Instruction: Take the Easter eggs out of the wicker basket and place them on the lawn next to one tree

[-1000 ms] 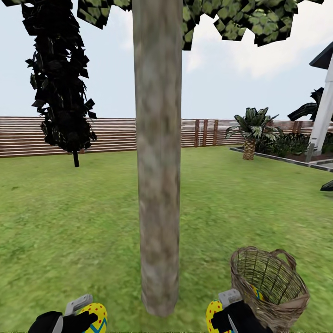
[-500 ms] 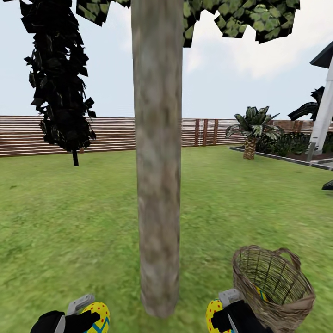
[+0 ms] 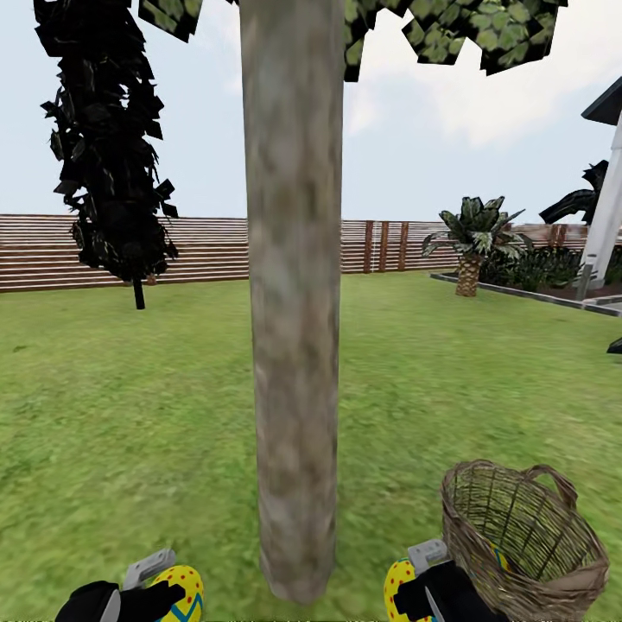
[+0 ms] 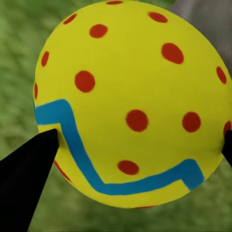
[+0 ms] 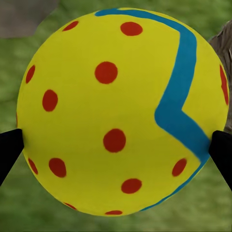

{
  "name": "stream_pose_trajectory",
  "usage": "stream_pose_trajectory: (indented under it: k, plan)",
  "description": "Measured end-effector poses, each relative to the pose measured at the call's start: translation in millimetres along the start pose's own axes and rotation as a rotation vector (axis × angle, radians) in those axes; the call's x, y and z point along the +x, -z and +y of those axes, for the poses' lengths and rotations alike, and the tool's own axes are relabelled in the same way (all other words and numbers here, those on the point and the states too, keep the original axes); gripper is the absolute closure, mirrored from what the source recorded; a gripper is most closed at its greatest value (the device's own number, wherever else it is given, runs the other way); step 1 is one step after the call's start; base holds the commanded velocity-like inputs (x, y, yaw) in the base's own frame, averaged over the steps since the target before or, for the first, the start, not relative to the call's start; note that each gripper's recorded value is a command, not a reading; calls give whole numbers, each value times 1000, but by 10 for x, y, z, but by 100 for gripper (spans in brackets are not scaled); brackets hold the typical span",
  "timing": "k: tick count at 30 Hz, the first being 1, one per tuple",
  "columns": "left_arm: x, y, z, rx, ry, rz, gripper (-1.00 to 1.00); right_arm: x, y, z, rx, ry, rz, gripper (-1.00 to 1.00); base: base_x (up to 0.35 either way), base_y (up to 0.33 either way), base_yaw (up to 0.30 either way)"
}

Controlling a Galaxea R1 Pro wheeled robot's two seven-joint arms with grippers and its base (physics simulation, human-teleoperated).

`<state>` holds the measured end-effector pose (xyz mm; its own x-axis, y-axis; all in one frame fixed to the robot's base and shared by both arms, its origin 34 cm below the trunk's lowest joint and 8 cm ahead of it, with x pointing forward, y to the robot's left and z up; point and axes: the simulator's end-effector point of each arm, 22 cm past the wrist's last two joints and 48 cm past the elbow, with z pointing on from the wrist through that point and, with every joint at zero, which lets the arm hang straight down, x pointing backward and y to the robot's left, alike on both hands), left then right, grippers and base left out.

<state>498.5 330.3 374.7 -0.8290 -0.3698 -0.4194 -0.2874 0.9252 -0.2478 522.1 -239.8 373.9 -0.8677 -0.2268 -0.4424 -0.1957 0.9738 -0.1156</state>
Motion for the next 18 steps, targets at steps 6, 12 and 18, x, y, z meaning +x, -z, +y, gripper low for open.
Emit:
stream_pose_trajectory:
  k: [6, 12, 18]
  plan:
    - [76, -96, 63, -2, 1, -2, 100, 98, -107, 23, 0, 1, 2, 100, 0, 0, 0]
    - [135, -185, 135, -6, 1, -7, 100, 186, -210, 48, 0, 2, 2, 100, 0, 0, 0]
    - [222, -285, 181, -6, 1, -7, 100, 282, -314, 75, -1, 2, 3, 100, 0, 0, 0]
